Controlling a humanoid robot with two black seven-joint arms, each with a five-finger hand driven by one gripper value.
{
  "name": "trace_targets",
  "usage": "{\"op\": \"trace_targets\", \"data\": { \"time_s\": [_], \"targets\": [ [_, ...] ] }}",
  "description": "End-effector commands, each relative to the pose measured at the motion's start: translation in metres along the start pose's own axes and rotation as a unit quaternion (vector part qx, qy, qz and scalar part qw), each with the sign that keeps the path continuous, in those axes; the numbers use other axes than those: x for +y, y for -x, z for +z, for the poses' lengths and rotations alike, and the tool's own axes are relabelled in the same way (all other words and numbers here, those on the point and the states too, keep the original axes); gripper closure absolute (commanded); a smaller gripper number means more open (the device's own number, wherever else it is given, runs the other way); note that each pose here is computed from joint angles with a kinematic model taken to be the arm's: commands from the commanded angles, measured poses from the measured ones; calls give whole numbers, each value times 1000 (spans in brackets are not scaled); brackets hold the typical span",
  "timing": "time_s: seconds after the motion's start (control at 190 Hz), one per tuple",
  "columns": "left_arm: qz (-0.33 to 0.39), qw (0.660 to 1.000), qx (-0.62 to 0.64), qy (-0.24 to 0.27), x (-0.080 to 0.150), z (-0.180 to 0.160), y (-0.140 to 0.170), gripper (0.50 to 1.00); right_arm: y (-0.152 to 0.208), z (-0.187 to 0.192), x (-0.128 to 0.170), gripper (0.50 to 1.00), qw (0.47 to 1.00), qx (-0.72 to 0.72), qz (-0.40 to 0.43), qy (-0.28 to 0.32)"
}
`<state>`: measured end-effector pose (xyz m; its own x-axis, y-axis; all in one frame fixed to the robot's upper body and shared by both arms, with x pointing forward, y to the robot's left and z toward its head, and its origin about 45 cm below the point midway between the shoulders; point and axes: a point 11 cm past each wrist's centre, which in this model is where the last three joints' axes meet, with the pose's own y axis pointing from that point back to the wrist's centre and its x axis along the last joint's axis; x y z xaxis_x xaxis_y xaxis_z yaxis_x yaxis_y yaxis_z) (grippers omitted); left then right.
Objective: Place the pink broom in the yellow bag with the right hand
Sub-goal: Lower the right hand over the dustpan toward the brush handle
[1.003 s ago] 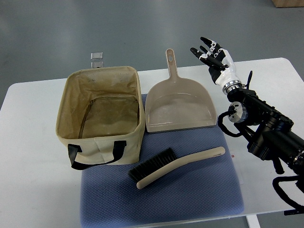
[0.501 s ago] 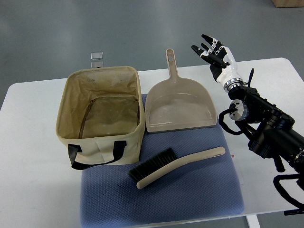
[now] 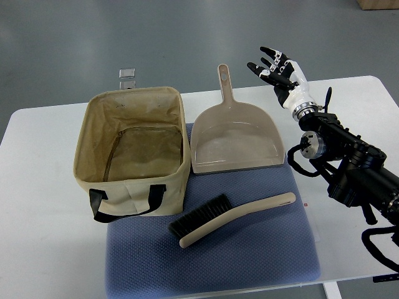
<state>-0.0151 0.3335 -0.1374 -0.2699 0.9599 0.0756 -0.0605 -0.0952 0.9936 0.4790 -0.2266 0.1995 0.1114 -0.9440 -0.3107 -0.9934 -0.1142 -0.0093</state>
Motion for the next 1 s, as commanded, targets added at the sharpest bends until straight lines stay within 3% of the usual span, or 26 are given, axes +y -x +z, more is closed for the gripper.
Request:
{"op": "trace_targets", "data": {
  "time_s": [0.0,0.174,0.369,0.691,0.997],
  "targets": [
    [0,1000,0,0,0,0,0,500,-1,0,1,570,1000,18,-6,4],
    [0,1000,0,0,0,0,0,500,1,-10,6,570,991,119,-57,11],
    [0,1000,0,1,0,1,0,500,16,-26,18,570,945,282,-167,18],
    [-1,1000,0,3,0,4,1,500,35,-25,72,570,787,478,-385,58],
    [-1,1000,-1,4,0,4,1,500,44,-5,117,570,673,533,-505,84]
  ]
}}
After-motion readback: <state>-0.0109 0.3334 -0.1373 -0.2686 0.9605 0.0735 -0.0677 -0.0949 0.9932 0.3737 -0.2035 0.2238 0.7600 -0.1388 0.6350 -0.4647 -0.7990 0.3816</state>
